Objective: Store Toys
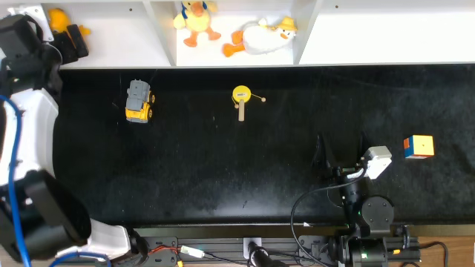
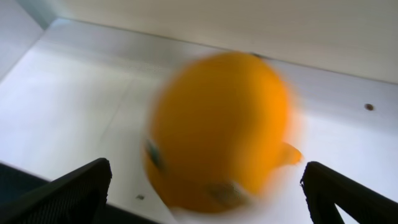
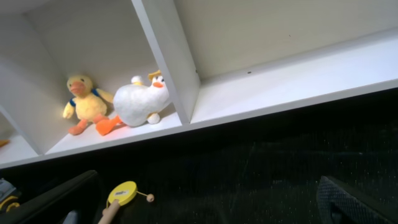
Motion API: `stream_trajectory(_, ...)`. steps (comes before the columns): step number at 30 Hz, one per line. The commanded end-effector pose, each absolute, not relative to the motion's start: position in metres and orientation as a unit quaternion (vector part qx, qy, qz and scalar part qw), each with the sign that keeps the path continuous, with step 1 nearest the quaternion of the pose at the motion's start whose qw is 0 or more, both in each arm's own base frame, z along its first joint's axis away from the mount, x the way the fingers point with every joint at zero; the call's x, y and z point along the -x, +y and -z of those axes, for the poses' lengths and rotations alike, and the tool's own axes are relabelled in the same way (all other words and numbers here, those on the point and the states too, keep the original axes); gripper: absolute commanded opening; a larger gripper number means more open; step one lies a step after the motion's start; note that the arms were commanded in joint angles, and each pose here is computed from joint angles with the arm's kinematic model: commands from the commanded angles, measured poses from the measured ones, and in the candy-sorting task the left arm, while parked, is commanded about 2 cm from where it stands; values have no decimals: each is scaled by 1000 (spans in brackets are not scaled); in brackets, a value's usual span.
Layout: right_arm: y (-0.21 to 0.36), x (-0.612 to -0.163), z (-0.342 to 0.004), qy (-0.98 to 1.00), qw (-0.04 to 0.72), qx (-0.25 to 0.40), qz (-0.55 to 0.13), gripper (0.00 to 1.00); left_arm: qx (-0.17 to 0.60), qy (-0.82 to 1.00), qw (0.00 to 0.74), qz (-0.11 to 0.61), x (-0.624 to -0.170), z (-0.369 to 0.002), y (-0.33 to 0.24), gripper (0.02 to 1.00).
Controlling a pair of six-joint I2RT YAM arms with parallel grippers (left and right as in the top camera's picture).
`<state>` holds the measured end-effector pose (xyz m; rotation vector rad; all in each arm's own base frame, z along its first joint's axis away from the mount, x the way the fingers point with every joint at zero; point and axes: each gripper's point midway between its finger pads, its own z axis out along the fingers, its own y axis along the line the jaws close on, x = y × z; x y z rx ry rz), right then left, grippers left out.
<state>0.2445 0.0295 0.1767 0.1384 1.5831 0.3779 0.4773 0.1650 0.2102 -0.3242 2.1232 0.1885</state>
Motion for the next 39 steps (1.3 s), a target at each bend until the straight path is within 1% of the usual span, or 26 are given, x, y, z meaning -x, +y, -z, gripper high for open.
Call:
stream_trajectory(1, 29, -245, -173, 706, 685, -64, -169, 996, 128, 858, 490, -92, -469, -237, 168, 998)
stream_trajectory(8, 29, -245, -173, 706, 685, -64, -169, 996, 129, 862, 482, -90, -467, -233, 167, 996)
stream_trajectory(12, 29, -245, -173, 706, 685, -64, -169, 996, 127, 871, 466, -88, -456, -232, 163, 998)
stream_trajectory(15, 29, -245, -173, 706, 685, -64, -169, 996, 127, 875, 459, -87, -443, -241, 159, 998)
stream_trajectory(21, 29, -245, -173, 706, 685, -64, -169, 996, 124, 876, 459, -85, -408, -271, 145, 996)
stream_trajectory(23, 29, -245, -173, 706, 685, -64, -169, 993, 116, 883, 450, -69, -393, -275, 133, 998)
stream_trajectory(27, 29, -245, -173, 706, 685, -64, -169, 993, 59, 903, 425, -1, -367, -272, 94, 998)
stream_trajectory(30, 29, -245, -173, 706, 685, -64, -169, 996, 36, 912, 405, 53, -352, -262, 69, 998)
stream_trajectory(32, 29, -245, -173, 706, 685, -64, -169, 996, 32, 920, 386, 64, -346, -247, 60, 998)
stream_trajectory(34, 29, -245, -173, 706, 685, -64, -169, 996, 28, 927, 369, 62, -344, -231, 55, 998)
stream_trajectory(39, 29, -245, -173, 706, 685, -64, -169, 993, 9, 941, 336, 22, -343, -183, 41, 996)
